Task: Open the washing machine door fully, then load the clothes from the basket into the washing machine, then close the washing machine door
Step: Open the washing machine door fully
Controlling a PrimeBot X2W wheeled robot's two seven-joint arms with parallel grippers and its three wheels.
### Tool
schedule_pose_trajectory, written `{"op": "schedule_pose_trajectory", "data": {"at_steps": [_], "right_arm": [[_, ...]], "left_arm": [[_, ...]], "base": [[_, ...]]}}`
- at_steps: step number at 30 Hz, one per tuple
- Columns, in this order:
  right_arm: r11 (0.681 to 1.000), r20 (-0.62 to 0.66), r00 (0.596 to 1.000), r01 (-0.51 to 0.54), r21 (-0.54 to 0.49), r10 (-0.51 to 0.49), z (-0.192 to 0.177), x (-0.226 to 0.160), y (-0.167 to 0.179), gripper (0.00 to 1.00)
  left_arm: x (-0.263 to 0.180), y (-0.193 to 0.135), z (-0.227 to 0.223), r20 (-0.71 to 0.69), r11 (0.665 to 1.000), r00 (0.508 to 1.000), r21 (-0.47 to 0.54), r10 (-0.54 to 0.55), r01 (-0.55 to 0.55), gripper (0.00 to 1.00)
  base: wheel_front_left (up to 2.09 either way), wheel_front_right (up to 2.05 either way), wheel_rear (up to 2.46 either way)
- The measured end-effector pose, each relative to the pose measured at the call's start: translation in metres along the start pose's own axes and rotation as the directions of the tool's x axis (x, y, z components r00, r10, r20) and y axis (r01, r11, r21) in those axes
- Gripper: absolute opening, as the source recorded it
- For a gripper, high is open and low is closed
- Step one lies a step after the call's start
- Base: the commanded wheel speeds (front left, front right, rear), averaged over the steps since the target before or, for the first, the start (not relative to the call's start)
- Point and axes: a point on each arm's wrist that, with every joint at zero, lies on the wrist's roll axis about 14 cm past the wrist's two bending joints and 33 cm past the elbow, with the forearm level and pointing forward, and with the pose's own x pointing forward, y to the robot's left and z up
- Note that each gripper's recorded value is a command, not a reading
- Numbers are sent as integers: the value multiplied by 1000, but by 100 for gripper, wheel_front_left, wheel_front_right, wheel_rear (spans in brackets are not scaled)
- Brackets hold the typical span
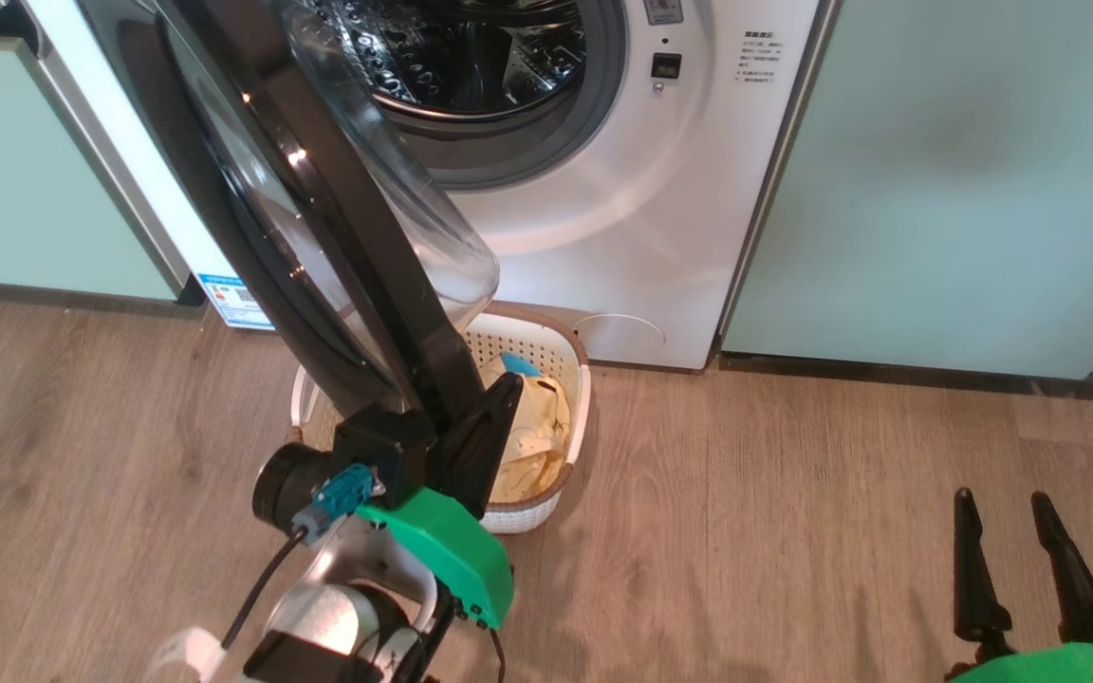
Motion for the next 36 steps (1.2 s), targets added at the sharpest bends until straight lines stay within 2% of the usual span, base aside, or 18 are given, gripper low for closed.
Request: {"op": "schedule_pose_trajectory", "data": {"at_steps": [23,36], "right_arm": [[996,6,996,-87,3,87,1,14,26,100],[979,-36,978,-204,6,204,-13,28,62,100]], "left_arm": [[-33,28,-5,1,992,992,-14,129,-128,0],[-61,54,3,34,973,972,-7,233,-233,0]], "base": [[0,0,0],[0,0,0]]}}
